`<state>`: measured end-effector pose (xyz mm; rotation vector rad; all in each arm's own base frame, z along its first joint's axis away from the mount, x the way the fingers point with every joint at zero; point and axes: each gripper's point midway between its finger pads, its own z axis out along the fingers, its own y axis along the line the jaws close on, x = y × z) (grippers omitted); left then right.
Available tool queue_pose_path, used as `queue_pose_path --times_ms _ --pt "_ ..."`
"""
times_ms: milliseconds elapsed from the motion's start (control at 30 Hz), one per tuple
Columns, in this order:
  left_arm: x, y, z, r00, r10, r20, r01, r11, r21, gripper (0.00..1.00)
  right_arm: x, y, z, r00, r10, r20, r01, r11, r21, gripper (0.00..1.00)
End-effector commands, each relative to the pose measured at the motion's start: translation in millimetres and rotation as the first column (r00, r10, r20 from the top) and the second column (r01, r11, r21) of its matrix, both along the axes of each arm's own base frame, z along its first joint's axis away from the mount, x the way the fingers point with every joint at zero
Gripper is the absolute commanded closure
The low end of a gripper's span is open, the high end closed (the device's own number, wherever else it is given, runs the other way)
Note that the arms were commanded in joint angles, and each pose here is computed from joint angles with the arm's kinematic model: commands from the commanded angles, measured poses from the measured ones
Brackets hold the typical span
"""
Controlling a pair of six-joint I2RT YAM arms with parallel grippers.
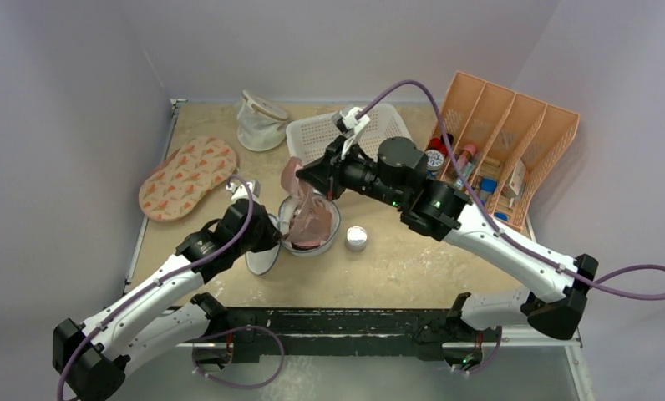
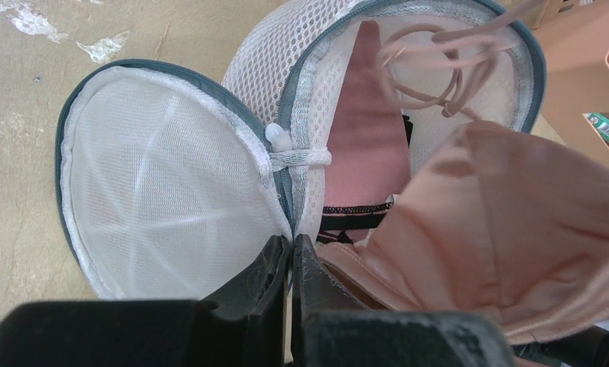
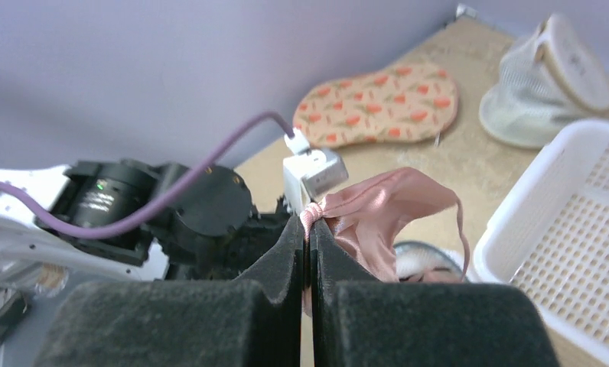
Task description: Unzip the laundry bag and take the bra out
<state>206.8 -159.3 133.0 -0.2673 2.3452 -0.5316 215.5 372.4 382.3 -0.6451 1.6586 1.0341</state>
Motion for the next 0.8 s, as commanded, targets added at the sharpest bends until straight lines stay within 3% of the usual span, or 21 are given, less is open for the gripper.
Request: queue_pose_path --times_ms 0,500,767 --pt "5 -1 10 0.999 0.025 0.032 -0.024 0.999 -0.032 1.0 -5 -29 100 0.983 -0.08 0.163 0.048 0.98 0.194 1.0" --pt "3 0 9 0.999 0.024 0.037 -0.022 0.999 -0.037 1.0 -10 -75 196 0.915 -0.234 0.329 0.11 0.928 0.355 1.0" --pt "4 5 5 0.997 0.063 0.04 -0.061 0.997 -0.044 1.0 5 -100 242 0.832 -0.387 0.397 0.225 0.89 0.397 1.0"
